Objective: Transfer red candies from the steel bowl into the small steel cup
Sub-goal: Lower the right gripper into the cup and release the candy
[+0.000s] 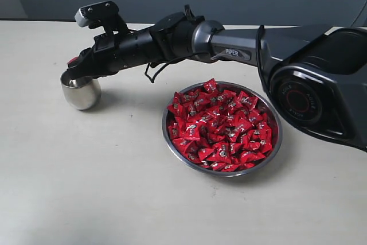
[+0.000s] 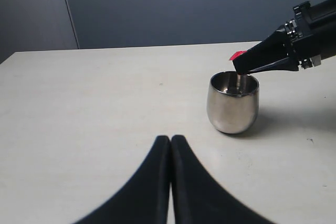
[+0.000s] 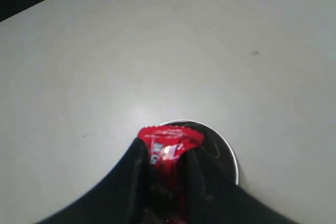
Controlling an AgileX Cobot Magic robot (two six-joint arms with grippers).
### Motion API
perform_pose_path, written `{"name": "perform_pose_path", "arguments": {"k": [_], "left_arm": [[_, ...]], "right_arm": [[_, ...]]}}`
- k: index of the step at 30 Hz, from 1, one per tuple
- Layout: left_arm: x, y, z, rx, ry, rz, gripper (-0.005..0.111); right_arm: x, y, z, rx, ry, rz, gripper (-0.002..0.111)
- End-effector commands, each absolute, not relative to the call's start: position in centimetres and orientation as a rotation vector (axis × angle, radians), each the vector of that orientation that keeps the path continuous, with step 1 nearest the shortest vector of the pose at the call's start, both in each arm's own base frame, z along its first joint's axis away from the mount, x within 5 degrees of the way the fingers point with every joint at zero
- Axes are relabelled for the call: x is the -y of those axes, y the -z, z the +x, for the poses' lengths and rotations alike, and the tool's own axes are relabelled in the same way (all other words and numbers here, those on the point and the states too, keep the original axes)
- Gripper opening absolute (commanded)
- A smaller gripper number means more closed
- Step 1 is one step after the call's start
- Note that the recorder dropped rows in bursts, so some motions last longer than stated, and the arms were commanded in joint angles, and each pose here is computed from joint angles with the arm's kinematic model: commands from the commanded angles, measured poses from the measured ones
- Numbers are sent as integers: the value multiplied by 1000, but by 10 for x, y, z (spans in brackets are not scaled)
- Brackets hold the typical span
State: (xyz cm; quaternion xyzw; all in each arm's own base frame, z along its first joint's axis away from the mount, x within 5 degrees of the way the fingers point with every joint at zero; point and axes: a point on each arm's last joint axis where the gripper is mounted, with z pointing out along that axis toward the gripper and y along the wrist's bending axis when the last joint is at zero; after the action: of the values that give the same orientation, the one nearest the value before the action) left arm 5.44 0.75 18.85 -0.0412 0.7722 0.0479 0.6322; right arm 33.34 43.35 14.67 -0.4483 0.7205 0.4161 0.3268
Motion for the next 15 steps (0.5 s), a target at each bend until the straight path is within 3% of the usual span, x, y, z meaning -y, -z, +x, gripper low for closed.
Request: {"name": "perform_pose_path", "arguments": {"k": [1, 15], "left_arm": [[-7, -187, 54, -1767, -107, -97, 0], [-7, -187, 54, -1767, -107, -97, 0]], "right_arm": [[-435, -150, 334, -1878, -1083, -1165, 11], [-435, -150, 337, -1885, -1069, -1133, 11]]}}
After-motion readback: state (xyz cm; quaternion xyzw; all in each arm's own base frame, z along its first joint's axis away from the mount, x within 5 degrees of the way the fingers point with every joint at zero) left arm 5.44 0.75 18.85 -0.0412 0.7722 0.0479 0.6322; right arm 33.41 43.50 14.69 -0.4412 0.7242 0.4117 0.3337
